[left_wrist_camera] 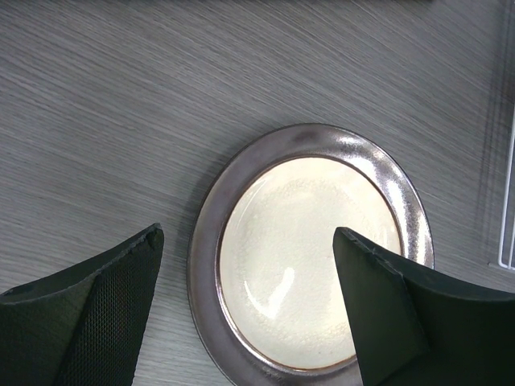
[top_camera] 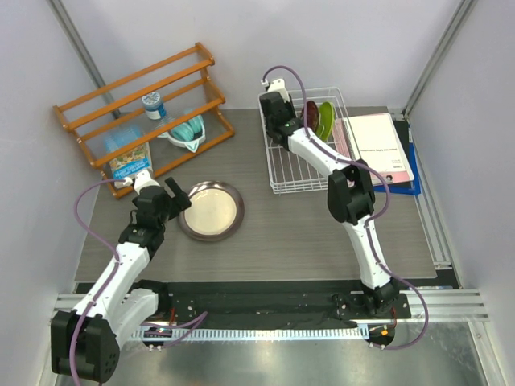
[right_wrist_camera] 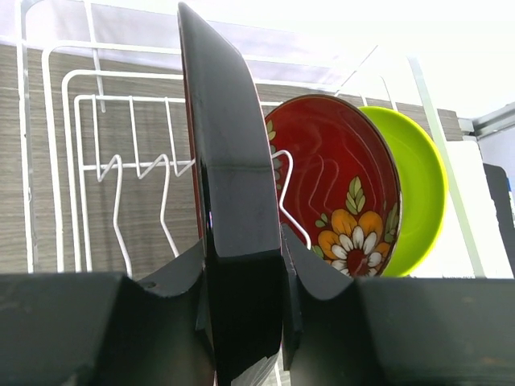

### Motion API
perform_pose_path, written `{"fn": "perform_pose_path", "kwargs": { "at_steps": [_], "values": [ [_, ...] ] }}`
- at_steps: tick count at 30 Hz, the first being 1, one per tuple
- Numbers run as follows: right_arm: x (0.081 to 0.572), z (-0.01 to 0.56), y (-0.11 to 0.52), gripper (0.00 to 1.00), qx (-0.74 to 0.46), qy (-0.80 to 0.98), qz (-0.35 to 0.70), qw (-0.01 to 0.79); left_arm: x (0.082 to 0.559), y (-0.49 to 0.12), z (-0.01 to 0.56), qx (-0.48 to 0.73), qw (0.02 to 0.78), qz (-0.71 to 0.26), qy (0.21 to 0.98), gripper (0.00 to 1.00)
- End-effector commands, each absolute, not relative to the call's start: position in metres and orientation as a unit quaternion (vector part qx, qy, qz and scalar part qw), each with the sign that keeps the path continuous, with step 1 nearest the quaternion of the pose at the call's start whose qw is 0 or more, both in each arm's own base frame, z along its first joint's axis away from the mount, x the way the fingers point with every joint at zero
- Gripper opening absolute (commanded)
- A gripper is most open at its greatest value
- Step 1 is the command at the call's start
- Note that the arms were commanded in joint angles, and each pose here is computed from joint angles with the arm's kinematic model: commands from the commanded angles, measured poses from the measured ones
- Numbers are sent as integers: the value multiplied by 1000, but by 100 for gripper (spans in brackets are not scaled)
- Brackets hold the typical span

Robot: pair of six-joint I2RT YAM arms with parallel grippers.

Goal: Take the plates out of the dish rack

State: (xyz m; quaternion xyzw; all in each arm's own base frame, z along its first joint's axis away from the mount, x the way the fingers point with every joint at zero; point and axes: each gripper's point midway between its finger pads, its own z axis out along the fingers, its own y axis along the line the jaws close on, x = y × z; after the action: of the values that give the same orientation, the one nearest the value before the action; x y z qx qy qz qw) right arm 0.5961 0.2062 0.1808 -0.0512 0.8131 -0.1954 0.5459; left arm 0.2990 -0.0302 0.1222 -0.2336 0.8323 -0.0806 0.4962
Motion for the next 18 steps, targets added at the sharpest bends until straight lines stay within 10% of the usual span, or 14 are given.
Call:
{"fn": "perform_pose_path", "kwargs": {
  "at_steps": [1, 18],
  "values": [
    [577, 300, 182, 1, 26, 757, -200, 621, 304, -33, 138, -231, 513, -92, 822, 86],
    [533, 360, 161, 1, 53, 740, -189, 644, 303, -43, 143, -222, 512, -118, 822, 87]
  ]
}}
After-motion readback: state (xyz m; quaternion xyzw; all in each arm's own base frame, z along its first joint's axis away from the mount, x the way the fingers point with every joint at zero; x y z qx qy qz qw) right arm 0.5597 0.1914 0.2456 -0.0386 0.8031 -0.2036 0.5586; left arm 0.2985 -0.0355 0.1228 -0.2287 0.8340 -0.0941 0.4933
